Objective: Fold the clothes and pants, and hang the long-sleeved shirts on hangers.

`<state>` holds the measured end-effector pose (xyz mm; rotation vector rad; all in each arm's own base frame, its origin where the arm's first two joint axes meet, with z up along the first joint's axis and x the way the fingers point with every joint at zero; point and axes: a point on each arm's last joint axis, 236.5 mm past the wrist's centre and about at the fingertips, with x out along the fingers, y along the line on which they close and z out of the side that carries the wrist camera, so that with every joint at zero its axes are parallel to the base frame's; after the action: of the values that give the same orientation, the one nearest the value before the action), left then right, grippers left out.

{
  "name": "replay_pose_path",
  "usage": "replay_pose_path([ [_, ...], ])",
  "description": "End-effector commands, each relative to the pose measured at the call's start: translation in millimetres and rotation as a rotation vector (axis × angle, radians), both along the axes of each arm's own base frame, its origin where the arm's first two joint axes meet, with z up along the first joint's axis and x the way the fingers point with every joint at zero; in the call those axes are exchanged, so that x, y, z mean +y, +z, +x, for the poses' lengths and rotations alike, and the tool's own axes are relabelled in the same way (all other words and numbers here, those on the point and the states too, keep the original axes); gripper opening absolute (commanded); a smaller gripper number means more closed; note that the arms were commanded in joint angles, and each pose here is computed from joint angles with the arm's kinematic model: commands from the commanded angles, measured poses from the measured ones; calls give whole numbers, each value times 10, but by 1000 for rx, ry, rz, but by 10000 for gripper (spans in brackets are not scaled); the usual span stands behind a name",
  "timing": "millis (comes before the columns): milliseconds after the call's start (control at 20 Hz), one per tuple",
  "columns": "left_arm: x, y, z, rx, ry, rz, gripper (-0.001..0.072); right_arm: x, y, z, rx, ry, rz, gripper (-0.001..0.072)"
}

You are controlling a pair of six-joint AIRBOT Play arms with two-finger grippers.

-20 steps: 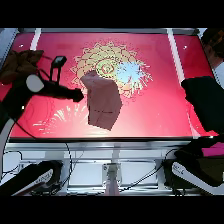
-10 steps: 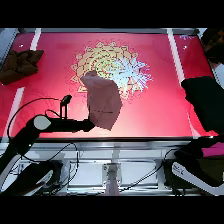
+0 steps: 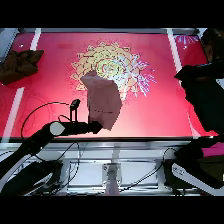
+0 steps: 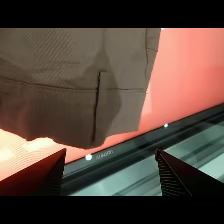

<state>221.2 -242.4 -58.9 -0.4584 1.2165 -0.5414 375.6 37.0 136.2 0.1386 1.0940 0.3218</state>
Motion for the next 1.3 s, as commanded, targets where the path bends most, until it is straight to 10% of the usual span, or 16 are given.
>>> replay_pose_path([
  [0, -92, -117, 166, -22, 81, -10, 596, 370, -447, -273, 137, 92, 35, 349],
  [150, -72, -20, 437, -82, 200, -52, 399, 730, -822, -467, 213, 140, 100, 349],
  [350, 4, 66, 649, -150, 276, -63, 390, 1333, -1186, -742, 288, 170, 256, 351],
  [500, -5, 123, 703, -168, 283, -70, 194, 1767, -1401, -969, 328, 176, 344, 625],
  [600, -13, 194, 769, -190, 294, -79, 69, 2028, -1484, -1007, 322, 130, 388, 625],
  [1250, -99, 279, 782, -198, 306, -109, 17, 2603, -2073, -698, 453, -314, 559, 617],
])
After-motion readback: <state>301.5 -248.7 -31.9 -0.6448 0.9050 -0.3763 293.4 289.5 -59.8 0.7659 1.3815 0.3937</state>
